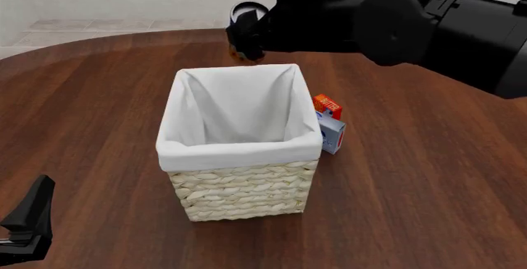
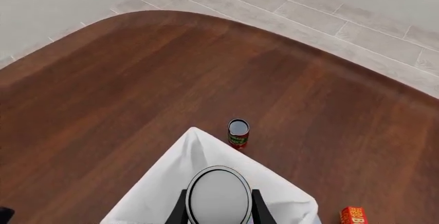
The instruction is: Pick up the alphabet soup and put it in the basket.
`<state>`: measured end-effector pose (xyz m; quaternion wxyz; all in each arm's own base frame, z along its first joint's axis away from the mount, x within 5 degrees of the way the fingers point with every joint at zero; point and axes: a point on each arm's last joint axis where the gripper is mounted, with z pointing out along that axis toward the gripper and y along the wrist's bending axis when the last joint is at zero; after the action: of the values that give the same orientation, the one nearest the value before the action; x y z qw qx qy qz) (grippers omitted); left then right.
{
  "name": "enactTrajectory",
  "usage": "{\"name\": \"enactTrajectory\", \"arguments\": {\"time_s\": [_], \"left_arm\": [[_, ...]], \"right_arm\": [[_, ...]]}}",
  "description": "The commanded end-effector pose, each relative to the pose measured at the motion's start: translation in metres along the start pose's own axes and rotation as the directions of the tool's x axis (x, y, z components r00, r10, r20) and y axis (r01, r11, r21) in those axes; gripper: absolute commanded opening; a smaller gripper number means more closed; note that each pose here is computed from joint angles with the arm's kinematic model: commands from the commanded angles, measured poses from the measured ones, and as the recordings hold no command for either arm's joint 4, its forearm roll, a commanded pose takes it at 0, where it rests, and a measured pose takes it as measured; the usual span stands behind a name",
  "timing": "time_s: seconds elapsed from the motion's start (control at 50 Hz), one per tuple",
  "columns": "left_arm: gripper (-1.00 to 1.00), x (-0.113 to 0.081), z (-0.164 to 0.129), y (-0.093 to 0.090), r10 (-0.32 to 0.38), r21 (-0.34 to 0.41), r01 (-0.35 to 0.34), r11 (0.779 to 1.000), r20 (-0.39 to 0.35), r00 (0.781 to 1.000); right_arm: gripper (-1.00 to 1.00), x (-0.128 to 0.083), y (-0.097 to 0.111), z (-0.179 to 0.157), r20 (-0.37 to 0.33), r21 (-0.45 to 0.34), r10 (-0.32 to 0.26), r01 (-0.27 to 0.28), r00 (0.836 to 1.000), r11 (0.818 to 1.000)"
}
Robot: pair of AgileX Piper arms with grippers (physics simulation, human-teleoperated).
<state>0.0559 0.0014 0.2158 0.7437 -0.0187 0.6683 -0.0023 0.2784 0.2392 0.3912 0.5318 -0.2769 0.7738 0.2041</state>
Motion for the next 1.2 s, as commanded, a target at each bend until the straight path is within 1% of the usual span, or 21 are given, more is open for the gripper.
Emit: {"name": "enactTrajectory", "arguments": {"time_s": [0.02, 0.24, 0.54, 0.7, 0.76, 0.9, 1.04, 1.2], "left_arm": [[1.00, 0.000, 0.000, 0.000, -0.001, -0.001, 0.001, 1.000, -0.001, 1.000], [1.00, 0.000, 0.000, 0.000, -0.002, -0.001, 0.002, 1.000, 0.000, 1.000], [1.00, 0.000, 0.000, 0.000, -0.005, -0.002, 0.005, 1.000, 0.001, 1.000], [1.00, 0.000, 0.000, 0.000, -0.004, -0.002, 0.004, 1.000, 0.000, 1.000], [1.00, 0.000, 0.000, 0.000, -0.004, -0.002, 0.004, 1.000, -0.001, 1.000], [1.00, 0.000, 0.000, 0.000, -0.002, 0.000, 0.002, 1.000, -0.004, 1.000], [1.00, 0.000, 0.000, 0.000, 0.000, 0.001, 0.000, 1.000, -0.004, 1.000], [1.00, 0.000, 0.000, 0.000, 0.000, 0.001, 0.000, 1.000, -0.004, 1.000]], "right_arm": [[-1.00, 0.005, 0.005, 0.008, -0.011, -0.013, 0.025, -0.025, 1.000, 1.000], [-1.00, 0.016, 0.012, 0.017, -0.041, -0.027, 0.022, -0.023, 0.999, 0.999], [-1.00, 0.027, 0.017, 0.023, -0.080, -0.039, -0.001, -0.003, 0.997, 0.999], [-1.00, 0.031, 0.013, 0.025, -0.099, -0.031, -0.002, -0.001, 0.995, 1.000], [-1.00, 0.033, 0.011, 0.025, -0.117, -0.027, -0.010, 0.007, 0.993, 1.000], [-1.00, 0.035, 0.008, 0.023, -0.132, -0.019, -0.018, 0.016, 0.991, 1.000], [-1.00, 0.045, 0.013, 0.026, -0.155, -0.030, -0.011, 0.007, 0.988, 1.000], [-1.00, 0.051, 0.021, 0.025, -0.168, -0.049, -0.012, 0.003, 0.986, 0.999]]}}
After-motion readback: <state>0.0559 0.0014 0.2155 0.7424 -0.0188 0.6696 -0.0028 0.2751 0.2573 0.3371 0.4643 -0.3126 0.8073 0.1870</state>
